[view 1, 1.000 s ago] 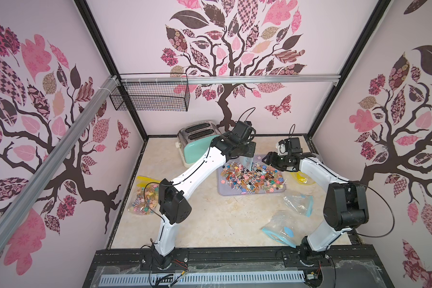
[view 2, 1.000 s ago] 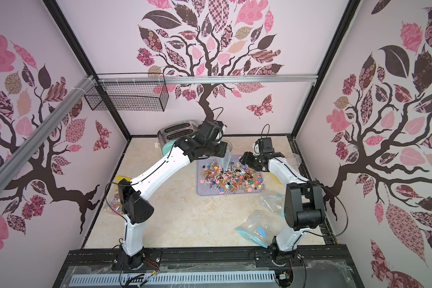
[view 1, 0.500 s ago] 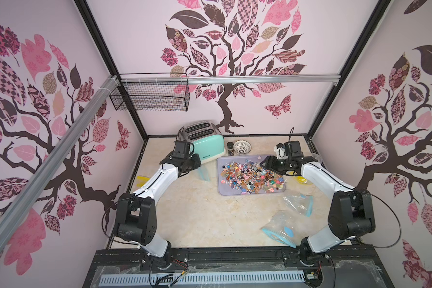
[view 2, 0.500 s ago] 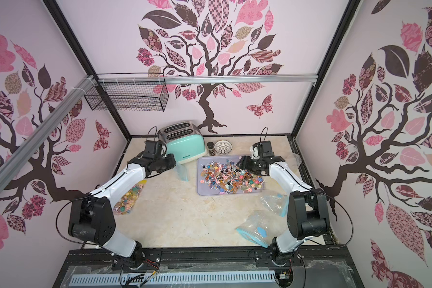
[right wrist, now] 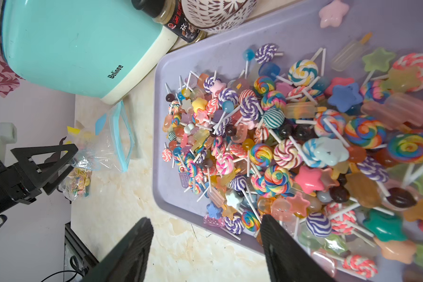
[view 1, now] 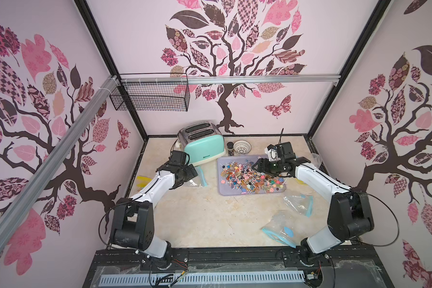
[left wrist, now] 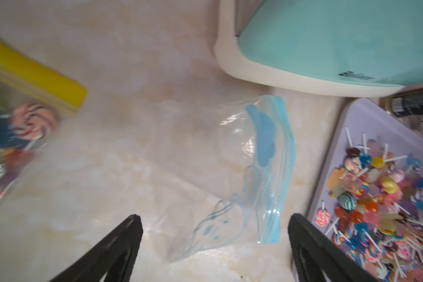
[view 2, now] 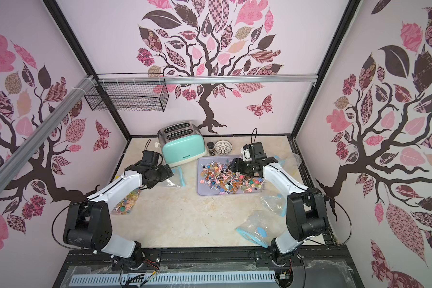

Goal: Pour candies out of the ziploc bag
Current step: Place the ziploc bag at the center of the board.

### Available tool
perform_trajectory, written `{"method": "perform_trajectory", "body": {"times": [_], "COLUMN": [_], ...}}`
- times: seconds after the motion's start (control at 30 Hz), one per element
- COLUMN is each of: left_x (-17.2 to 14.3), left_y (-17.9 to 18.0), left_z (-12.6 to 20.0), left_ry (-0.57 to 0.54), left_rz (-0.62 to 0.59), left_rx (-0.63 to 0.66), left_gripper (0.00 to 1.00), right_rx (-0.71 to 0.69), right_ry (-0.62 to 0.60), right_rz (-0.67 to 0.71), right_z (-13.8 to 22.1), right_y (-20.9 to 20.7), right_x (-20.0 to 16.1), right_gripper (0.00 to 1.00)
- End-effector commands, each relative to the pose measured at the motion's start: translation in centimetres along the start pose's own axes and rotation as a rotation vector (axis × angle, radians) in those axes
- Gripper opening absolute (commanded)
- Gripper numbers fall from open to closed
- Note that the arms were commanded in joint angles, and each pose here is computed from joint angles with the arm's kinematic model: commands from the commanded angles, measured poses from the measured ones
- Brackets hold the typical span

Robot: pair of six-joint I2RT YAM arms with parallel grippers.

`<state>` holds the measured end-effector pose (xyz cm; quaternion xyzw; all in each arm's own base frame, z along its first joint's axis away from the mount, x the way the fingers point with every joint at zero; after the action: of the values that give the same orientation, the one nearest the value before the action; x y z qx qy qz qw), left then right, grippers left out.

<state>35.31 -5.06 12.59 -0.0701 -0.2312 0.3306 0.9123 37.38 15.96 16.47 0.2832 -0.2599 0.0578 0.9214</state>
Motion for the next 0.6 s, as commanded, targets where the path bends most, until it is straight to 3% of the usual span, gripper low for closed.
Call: {"method": "perform_trajectory", "body": {"times": [0.0,0.2,0.33,0.47,0.57], "left_x": [1.8,4.6,8.6,12.8,14.3], "left_y": [3.9,6.9,10.9,16.4,19.1], "left_z": [3.0,5.7,6.1,5.1,2.6], "left_ry": [-0.106,-0.154,-0.17,-0.226,-0.228], "left_rz": [0.024,0.148,0.329,0.49,0.565], "left_rx": [0.245,0.255,0.233,0.39,0.463], "left_gripper": [0.98,0.98,0.84,0.68,0.66], "right_rx": [0.035,0.119,0.193,0.268,0.269], "right_ry": [0.009,0.079,0.121,0.149,0.181], "right_rz": [0.032,0.206,0.312,0.338,0.343], "right_z": [0.1,-1.0,-2.2,-3.1,-3.7], "right_y": [0.9,7.0,12.3,14.8,14.4], "right_x": [-0.3,-2.0,-3.7,-5.2,-6.2], "right_gripper": [0.74,0.72,0.7,0.59,0.48]}}
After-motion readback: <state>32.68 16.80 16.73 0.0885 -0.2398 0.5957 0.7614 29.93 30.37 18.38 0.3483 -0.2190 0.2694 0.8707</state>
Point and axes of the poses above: each gripper's point midway between its finger pads, its own z axis back along the fingers, its own y axis along the line the jaws close on, x = y × z, the point moved 2 cm from there along z, back along the fingers, and after that the axes turned 10 degrees about z, right-handed, at the moved point
